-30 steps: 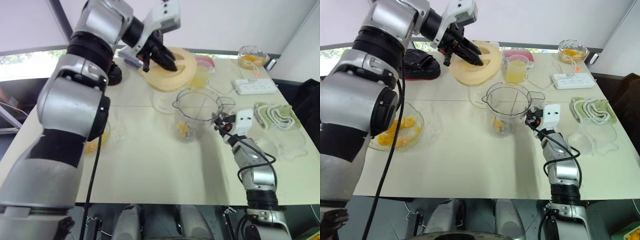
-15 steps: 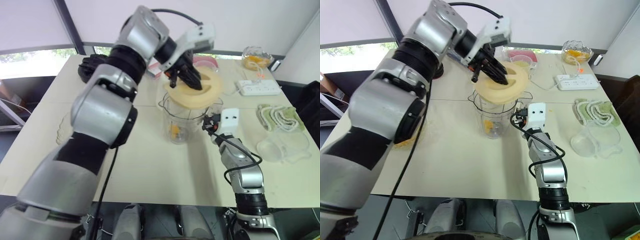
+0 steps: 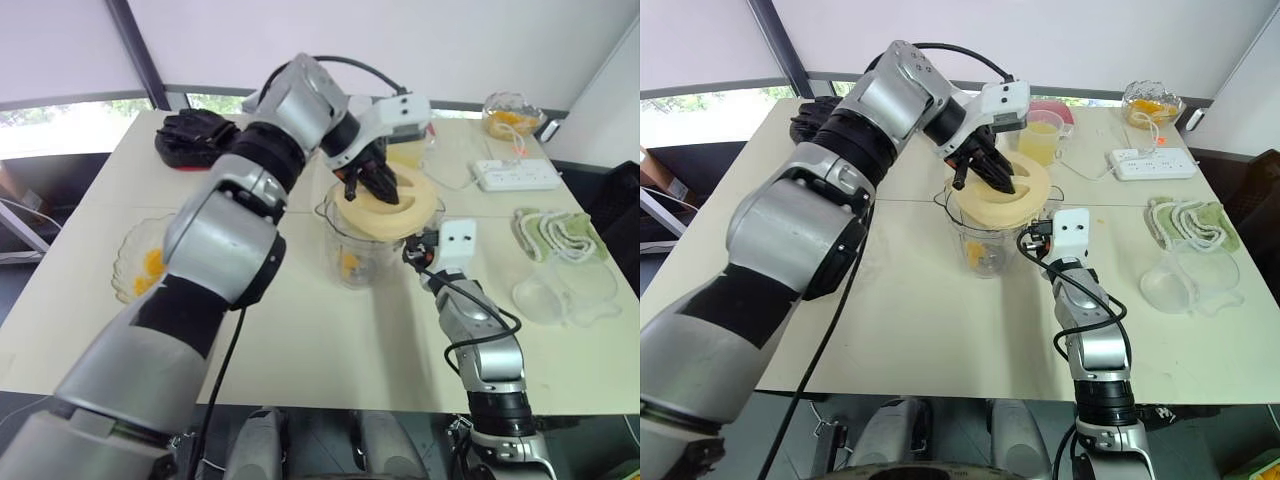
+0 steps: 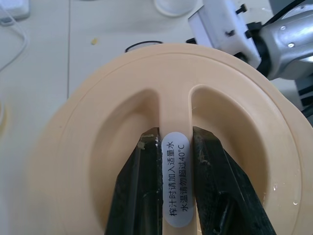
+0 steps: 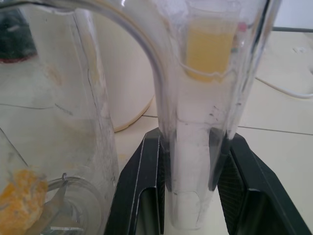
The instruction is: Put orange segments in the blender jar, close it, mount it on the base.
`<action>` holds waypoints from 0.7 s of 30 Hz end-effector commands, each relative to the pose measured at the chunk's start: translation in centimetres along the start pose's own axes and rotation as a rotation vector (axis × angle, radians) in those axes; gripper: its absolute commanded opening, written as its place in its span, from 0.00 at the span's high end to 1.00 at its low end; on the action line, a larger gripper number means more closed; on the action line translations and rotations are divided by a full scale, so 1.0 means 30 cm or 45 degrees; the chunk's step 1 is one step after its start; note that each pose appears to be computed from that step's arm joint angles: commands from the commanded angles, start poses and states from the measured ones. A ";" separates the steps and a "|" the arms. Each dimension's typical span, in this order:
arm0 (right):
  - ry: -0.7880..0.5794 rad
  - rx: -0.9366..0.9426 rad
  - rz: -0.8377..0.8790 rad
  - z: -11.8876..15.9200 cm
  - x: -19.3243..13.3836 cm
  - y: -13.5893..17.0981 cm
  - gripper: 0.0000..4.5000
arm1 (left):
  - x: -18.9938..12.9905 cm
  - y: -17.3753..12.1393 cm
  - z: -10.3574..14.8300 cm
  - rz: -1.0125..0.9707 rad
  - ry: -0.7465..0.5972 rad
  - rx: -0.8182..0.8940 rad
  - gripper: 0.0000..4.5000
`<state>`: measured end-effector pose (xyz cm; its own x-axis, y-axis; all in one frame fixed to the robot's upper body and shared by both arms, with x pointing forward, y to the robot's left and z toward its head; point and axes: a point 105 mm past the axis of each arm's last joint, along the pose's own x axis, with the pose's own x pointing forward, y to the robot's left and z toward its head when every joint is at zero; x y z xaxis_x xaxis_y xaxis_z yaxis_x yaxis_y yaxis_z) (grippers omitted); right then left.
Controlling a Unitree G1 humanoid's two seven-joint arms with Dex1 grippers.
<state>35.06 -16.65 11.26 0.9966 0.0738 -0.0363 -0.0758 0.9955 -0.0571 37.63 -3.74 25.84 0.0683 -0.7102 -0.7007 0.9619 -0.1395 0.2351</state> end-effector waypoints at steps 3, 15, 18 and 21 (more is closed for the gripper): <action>-0.128 -0.012 0.016 0.082 -0.011 0.014 0.81 | -0.015 0.017 -0.047 0.049 0.067 0.048 0.94; -0.123 -0.040 0.025 0.081 -0.008 0.005 0.81 | -0.015 -0.004 -0.078 -0.026 0.021 -0.030 0.94; -0.122 -0.041 0.026 0.080 -0.007 0.004 0.81 | -0.022 -0.009 -0.072 -0.044 0.014 -0.033 0.94; -0.121 -0.040 0.028 0.079 -0.004 0.003 0.81 | -0.026 -0.013 -0.076 -0.055 0.016 -0.036 0.94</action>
<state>35.02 -16.48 11.41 0.9951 0.0942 -0.0286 -0.0961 0.9926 -0.0741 37.74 -2.14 25.67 0.0449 -0.7079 -0.7049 0.9621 -0.1594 0.2214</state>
